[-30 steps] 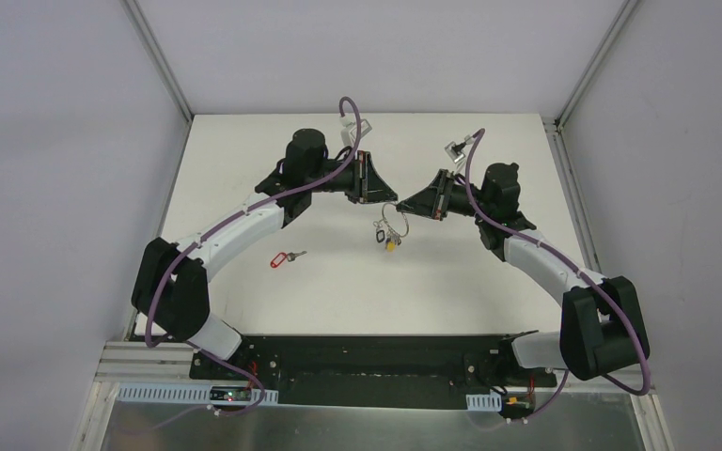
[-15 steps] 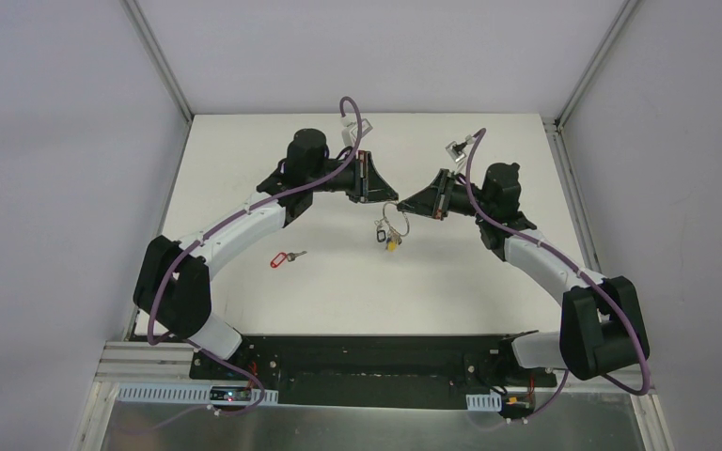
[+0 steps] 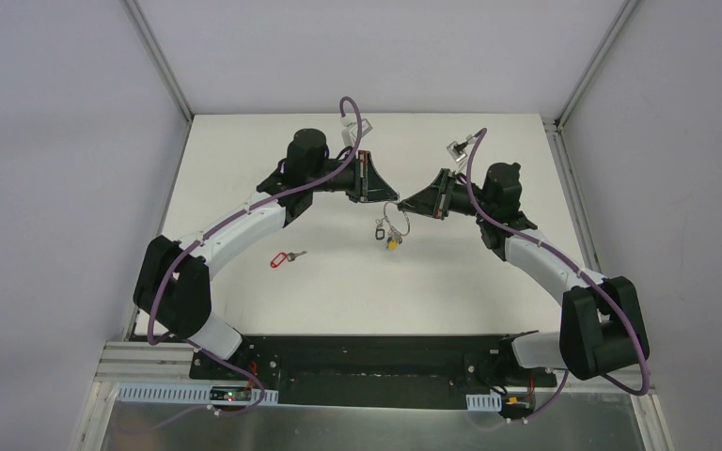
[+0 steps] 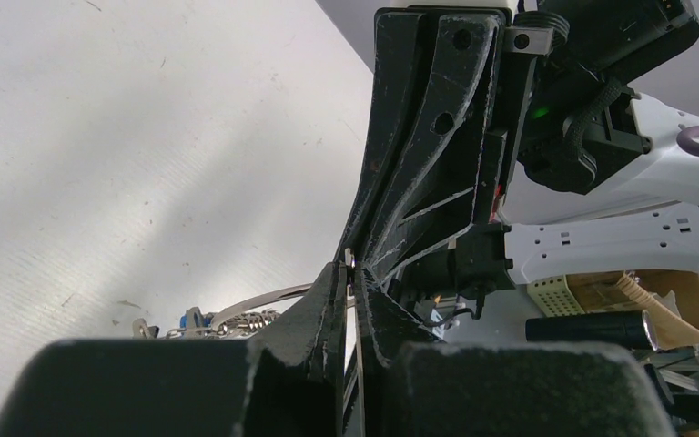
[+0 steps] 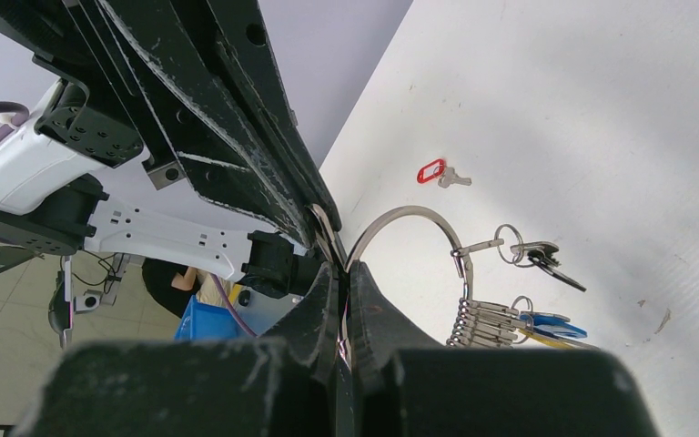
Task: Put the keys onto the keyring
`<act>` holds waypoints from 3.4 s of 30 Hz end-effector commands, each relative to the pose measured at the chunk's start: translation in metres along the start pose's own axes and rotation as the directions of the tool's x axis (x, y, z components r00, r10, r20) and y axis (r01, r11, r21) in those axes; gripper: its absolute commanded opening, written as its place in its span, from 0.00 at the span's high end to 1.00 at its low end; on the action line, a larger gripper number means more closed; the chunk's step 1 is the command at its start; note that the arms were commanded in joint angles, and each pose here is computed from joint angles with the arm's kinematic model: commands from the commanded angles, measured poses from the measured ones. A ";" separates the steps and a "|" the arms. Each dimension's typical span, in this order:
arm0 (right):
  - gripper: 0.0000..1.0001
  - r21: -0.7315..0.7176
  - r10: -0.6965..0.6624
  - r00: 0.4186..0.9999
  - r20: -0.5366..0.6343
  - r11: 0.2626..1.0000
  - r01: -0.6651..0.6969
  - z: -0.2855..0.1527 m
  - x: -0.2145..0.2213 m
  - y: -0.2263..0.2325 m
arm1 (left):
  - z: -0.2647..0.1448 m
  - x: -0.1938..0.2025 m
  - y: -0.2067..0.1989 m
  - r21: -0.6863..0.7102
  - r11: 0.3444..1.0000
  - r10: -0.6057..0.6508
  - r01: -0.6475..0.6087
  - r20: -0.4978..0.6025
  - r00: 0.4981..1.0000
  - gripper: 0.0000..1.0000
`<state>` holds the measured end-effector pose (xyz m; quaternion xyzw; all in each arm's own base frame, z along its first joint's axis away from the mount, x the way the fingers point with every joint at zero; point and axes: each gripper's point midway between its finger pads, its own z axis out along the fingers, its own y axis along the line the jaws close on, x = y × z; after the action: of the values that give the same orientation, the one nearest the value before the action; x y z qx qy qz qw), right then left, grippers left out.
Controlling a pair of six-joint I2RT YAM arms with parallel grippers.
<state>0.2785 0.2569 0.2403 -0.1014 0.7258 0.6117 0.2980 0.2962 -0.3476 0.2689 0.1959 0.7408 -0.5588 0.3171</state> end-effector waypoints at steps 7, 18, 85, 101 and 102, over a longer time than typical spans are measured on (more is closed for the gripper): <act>1.00 -0.035 -0.050 0.998 0.030 0.998 0.051 0.000 -0.010 0.008 | 0.001 -0.019 -0.021 0.067 0.997 0.038 -0.040 0.022 0.999 0.91; 1.00 -0.035 -0.047 0.998 0.029 0.998 0.048 0.000 -0.009 0.008 | 0.002 -0.018 -0.021 0.073 0.997 0.032 -0.033 0.019 0.999 0.93; 0.45 -0.028 -0.379 0.733 -0.565 0.896 0.443 0.214 0.095 -0.046 | -0.213 0.105 -0.088 0.045 0.722 0.663 -0.690 -0.331 0.672 1.00; 0.39 -0.094 -0.536 0.401 -0.743 0.677 0.730 0.248 0.187 -0.089 | -0.217 0.116 -0.096 0.062 0.721 0.676 -0.690 -0.280 0.682 1.00; 0.39 -0.093 -0.541 0.397 -0.742 0.669 0.738 0.249 0.187 -0.089 | -0.217 0.116 -0.096 0.061 0.722 0.675 -0.689 -0.279 0.683 1.00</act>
<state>0.2338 0.5098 0.0358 -0.5426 0.7658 0.2995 0.1716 0.0997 -0.1728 0.2896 0.5256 0.6781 -0.3325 0.3915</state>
